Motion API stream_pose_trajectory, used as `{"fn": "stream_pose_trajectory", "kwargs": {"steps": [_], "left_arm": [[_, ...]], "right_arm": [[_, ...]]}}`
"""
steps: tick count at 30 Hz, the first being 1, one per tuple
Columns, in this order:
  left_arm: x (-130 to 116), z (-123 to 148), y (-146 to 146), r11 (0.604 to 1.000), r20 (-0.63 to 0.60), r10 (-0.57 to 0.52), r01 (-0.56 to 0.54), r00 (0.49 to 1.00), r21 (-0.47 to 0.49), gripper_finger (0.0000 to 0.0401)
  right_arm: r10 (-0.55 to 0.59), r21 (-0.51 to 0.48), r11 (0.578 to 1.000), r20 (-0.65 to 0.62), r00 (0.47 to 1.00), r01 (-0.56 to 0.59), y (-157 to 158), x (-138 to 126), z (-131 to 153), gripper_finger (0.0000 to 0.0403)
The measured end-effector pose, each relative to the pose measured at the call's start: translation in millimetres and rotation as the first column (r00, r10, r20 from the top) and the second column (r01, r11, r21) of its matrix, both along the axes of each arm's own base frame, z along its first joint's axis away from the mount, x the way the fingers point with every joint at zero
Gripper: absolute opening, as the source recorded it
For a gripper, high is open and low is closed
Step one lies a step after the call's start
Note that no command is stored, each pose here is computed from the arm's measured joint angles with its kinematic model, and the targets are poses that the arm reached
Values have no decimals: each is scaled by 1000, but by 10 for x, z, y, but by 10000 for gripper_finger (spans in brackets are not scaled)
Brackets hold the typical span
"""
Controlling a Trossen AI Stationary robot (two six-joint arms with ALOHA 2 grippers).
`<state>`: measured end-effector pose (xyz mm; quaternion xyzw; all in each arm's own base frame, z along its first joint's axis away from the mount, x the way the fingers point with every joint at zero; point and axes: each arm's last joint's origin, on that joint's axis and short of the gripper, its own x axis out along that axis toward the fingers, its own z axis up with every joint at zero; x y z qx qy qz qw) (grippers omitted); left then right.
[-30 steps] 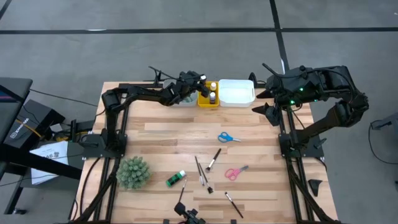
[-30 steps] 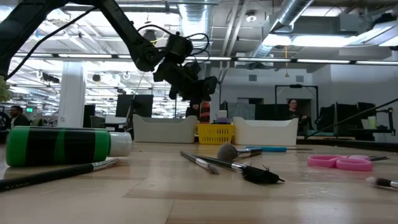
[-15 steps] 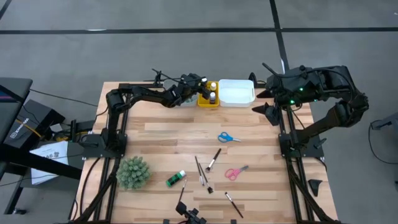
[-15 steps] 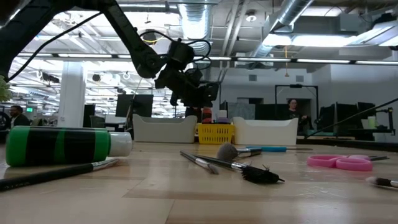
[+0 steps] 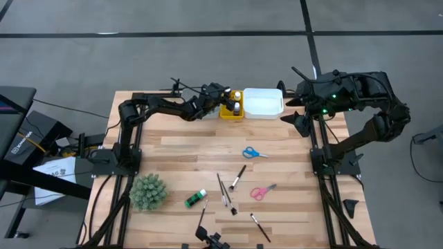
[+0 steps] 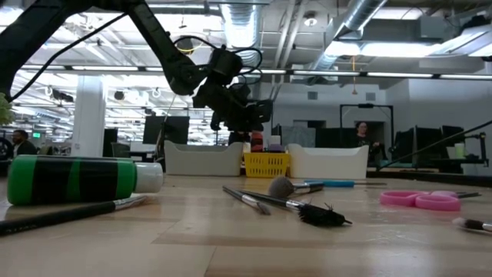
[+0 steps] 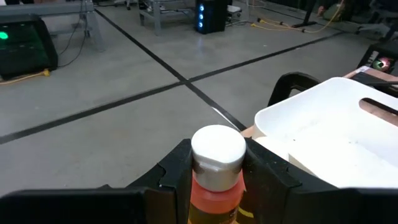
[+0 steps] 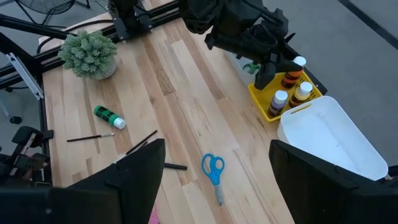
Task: Pick & Place Paint Supplies
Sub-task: Put the orange paint bottle into the yellow bin
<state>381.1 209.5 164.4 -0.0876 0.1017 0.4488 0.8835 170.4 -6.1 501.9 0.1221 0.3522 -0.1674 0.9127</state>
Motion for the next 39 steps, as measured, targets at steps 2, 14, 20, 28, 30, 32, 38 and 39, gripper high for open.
{"fn": "stream_pose_trajectory", "kwargs": {"steps": [2,14,20,28,30,32,38,39], "left_arm": [[10,-22,8,1000,12,5,-5,1000,8,107],[9,-39,12,1000,9,13,-13,1000,8,107],[-12,-61,-6,1000,29,10,-11,1000,20,107],[-30,-77,-9,998,33,-48,47,998,33,106],[-30,-81,-10,998,29,-53,52,998,30,106],[-30,-83,-11,998,28,-54,53,998,29,107],[-34,-95,-13,999,39,-53,53,998,-2,106],[-40,-90,-15,998,32,-65,65,997,-12,106]], "right_arm": [[1,-1,1000,0,1000,-1,0,0,0,283],[1,-1,1000,0,1000,-1,1,0,0,283],[0,1,1000,0,1000,0,1,0,0,283],[2,0,1000,0,1000,-2,1,0,0,283],[2,0,1000,0,1000,-2,1,0,0,283],[1,0,1000,0,1000,-1,1,0,0,283],[1,1,1000,0,1000,-1,1,0,0,283],[1,1,1000,0,1000,-1,1,0,0,283]]}}
